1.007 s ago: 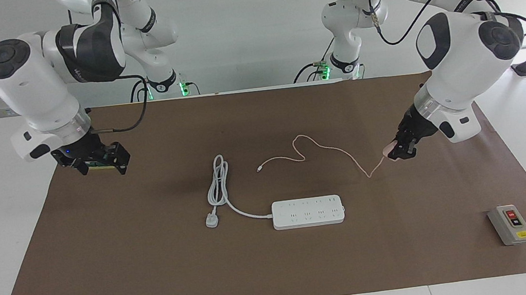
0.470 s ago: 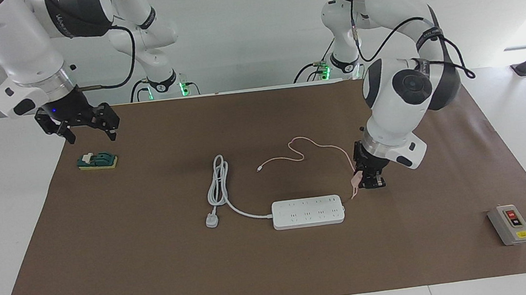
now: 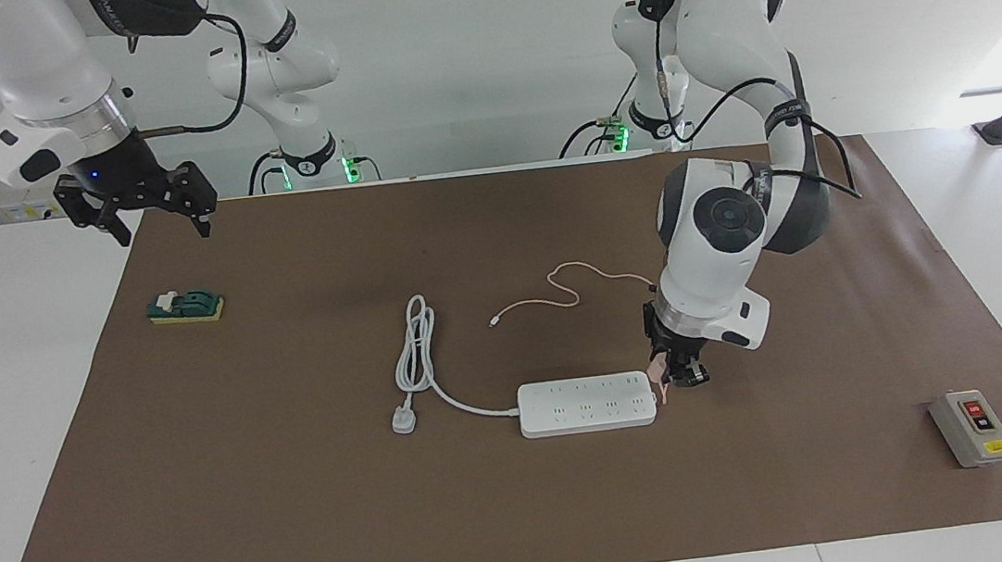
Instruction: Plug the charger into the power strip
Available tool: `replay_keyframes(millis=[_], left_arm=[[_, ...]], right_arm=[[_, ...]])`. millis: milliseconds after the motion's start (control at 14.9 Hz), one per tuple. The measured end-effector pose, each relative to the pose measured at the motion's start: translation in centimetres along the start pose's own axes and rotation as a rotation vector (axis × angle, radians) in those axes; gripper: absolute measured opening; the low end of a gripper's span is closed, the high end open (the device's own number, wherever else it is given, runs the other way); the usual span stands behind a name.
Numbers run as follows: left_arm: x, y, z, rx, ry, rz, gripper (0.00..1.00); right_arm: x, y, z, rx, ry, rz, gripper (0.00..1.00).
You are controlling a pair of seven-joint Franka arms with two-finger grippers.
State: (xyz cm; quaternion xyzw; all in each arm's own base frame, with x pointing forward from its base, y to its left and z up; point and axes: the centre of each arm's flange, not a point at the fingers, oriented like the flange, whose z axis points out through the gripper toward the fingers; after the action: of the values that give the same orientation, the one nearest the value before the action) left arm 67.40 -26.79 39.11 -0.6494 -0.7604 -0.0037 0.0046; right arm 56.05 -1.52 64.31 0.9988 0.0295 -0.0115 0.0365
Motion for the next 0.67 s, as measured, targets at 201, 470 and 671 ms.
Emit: replay_keyframes(millis=[201, 470, 671], left_arm=[[-0.5, -0.3, 0.5, 0.003, 0.007, -0.001, 0.34], [-0.7, -0.3, 1.0, 0.008, 0.015, 0.014, 0.34], [0.5, 0.1, 0.2, 0.007, 0.045, 0.160, 0.34]], right_arm=[[-0.4, 1.1, 0.0, 0.000, -0.001, -0.017, 1.00], [-0.4, 1.1, 0.1, 0.001, -0.003, -0.021, 1.00], [-0.4, 0.9, 0.1, 0.001, -0.003, -0.026, 1.00]])
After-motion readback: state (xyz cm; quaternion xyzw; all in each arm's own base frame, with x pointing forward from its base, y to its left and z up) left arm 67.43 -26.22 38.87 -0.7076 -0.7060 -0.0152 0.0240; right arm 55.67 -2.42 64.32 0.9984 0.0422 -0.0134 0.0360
